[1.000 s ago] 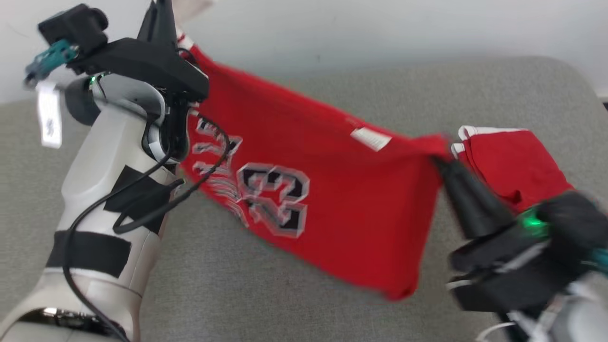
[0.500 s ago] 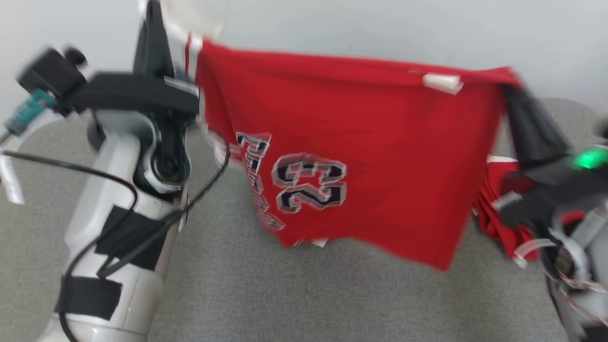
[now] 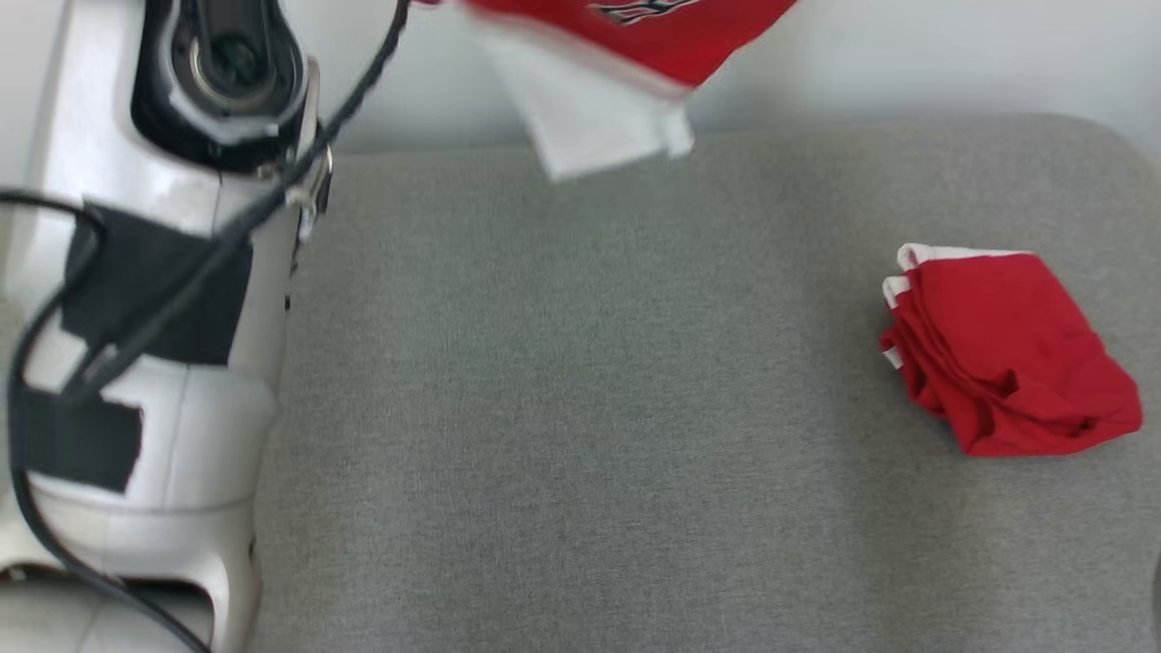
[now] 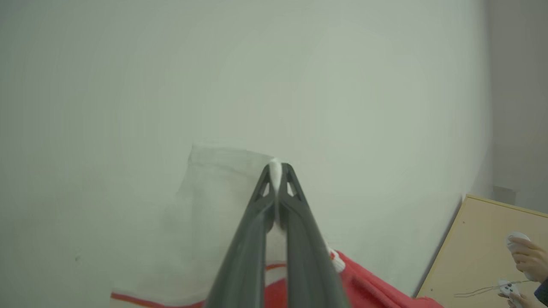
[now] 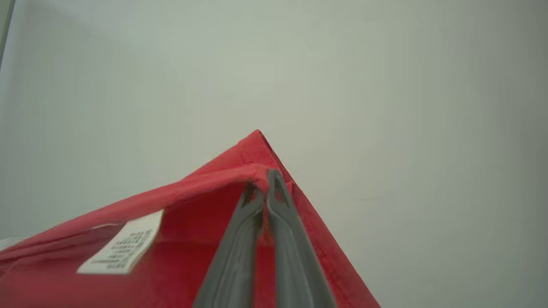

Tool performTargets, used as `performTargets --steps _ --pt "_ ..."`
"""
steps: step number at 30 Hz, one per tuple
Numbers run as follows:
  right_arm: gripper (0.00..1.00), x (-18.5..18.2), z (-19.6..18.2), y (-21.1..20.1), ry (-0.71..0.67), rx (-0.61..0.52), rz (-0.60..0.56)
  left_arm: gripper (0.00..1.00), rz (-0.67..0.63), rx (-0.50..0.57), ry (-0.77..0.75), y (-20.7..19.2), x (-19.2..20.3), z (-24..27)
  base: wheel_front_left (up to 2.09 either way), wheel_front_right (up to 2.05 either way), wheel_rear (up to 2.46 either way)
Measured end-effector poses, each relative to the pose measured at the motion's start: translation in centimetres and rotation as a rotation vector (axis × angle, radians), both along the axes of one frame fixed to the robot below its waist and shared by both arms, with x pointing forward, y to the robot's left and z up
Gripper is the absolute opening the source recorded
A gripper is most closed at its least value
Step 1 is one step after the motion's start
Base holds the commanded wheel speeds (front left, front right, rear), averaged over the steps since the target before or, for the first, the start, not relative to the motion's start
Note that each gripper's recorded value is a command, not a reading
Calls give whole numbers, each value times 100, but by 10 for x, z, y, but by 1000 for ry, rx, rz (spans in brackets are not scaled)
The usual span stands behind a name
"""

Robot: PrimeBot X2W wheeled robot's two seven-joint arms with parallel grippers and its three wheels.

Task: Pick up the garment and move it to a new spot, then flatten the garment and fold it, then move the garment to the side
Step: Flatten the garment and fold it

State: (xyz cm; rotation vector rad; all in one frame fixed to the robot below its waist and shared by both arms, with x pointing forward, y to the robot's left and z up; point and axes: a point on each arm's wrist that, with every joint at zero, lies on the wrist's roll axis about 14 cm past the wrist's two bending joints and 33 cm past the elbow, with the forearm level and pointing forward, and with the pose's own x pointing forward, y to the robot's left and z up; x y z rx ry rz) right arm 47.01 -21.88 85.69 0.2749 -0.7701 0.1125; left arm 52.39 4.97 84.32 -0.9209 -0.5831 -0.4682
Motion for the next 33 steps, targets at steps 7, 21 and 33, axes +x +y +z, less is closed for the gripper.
performTargets --steps 7,21,33 --pt "0 33 -212 6 556 -56 48 0 129 100 246 25 24 -132 0 0 0" --pt "0 -14 -382 31 952 -32 139 0 232 60 701 86 -19 -327 0 0 0" --pt "0 -105 -414 47 1092 -68 145 0 272 -63 845 115 -105 -365 0 0 0"
